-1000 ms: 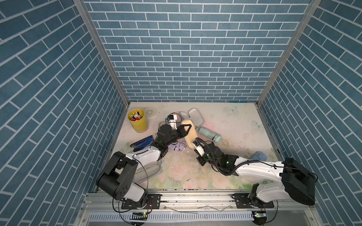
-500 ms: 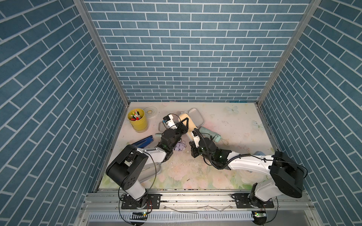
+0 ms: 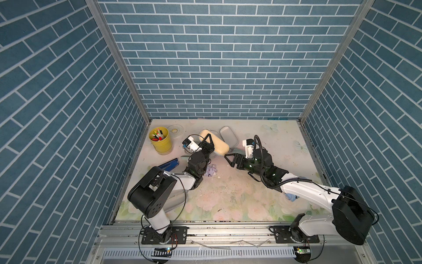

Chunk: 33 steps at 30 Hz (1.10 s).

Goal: Put umbrellas into zippered umbrella sleeves
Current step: Zip the zipper on the umbrella sleeve, then adjust the umbrella sleeve.

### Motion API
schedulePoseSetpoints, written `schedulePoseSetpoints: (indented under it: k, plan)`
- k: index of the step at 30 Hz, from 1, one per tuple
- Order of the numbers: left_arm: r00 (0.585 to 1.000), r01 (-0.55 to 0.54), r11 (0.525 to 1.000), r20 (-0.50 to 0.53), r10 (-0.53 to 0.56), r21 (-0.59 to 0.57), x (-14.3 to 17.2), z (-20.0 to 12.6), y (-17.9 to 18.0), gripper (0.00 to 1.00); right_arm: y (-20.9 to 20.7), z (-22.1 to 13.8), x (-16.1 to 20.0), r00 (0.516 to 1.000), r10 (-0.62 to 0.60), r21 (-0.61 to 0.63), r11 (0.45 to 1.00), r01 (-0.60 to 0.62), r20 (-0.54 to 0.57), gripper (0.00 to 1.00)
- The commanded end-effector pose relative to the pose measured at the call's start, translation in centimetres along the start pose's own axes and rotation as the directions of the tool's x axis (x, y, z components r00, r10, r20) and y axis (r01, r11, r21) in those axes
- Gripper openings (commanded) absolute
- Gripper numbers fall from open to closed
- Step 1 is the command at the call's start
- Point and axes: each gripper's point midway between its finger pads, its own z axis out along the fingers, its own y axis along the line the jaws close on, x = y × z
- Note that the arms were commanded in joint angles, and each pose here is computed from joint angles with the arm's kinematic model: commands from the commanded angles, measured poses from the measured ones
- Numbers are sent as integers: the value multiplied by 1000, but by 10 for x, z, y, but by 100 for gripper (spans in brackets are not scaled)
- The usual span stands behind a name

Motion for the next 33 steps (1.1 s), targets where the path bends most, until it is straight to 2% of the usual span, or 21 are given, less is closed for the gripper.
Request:
schedulePoseSetpoints:
  k: [1, 8, 13, 15, 18, 21, 24, 26, 28, 33]
  plan:
    - [985, 154, 985, 61, -159, 75, -6, -8, -24, 11, 15, 7, -7, 983, 186, -123, 975, -186, -9, 86]
    - [963, 264, 963, 41, -266, 57, 13, -21, -28, 12, 25, 20, -31, 971, 236, -220, 950, -222, 42, 84]
    - [962, 272, 961, 5, -272, 49, 23, -23, -34, 15, 29, 15, -48, 961, 260, -275, 935, -225, 98, 77]
    - [964, 266, 963, -33, -264, 48, 30, -24, -36, 19, 30, 13, -54, 958, 263, -290, 931, -221, 116, 72]
    - [965, 241, 970, -115, -236, 39, 44, -27, -36, 30, 27, 11, -62, 954, 268, -298, 929, -220, 131, 59]
    - [957, 190, 982, -226, -182, 14, 59, -36, -29, 46, 20, 7, -67, 956, 265, -303, 928, -218, 125, 40]
    - [922, 157, 988, -360, -143, 9, 69, -42, -21, 60, 10, 0, -68, 966, 245, -293, 933, -211, 85, 27]
    - [892, 151, 988, -433, -130, 14, 66, -48, -13, 71, 7, -8, -67, 976, 215, -294, 936, -195, 37, 22]
    - [849, 147, 989, -512, -127, 0, 60, -52, -1, 78, 4, -17, -65, 984, 179, -289, 941, -174, -11, 20]
    - [735, 128, 992, -671, -101, -9, 37, -67, 17, 85, 3, -42, -58, 987, 87, -281, 952, -123, -139, 18]
